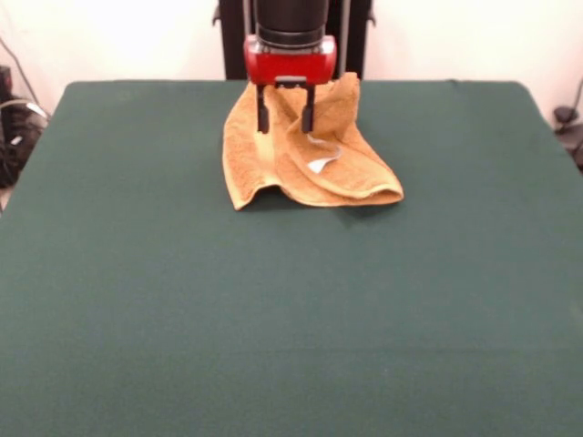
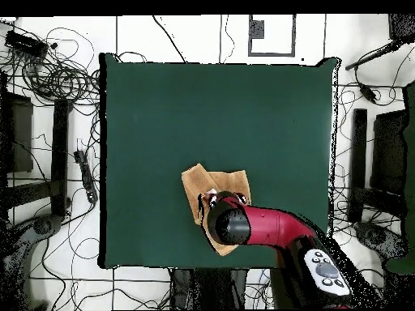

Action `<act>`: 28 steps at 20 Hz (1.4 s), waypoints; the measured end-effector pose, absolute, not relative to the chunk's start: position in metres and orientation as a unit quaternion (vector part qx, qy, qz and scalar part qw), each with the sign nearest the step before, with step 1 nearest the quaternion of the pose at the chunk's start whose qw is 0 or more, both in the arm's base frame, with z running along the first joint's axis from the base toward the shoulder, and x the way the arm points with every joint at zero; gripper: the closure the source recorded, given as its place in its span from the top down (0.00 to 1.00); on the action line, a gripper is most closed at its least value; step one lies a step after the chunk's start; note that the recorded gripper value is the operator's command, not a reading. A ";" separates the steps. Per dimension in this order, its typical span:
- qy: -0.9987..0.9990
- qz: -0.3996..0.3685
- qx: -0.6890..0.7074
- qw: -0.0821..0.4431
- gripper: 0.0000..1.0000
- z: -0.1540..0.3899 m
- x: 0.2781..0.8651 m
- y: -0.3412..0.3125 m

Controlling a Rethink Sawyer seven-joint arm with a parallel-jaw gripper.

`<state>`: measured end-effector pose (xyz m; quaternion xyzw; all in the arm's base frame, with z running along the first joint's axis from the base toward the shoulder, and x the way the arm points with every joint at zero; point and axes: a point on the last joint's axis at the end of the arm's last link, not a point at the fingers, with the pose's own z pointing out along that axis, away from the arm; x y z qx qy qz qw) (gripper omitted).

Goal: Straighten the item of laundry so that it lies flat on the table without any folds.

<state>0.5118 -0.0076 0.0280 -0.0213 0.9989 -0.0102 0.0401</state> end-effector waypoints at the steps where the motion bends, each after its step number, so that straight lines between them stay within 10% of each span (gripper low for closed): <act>1: 0.999 -0.010 -0.018 0.040 1.00 0.028 0.512 -0.011; 28: 0.999 -0.011 -0.005 0.040 1.00 0.028 0.512 -0.024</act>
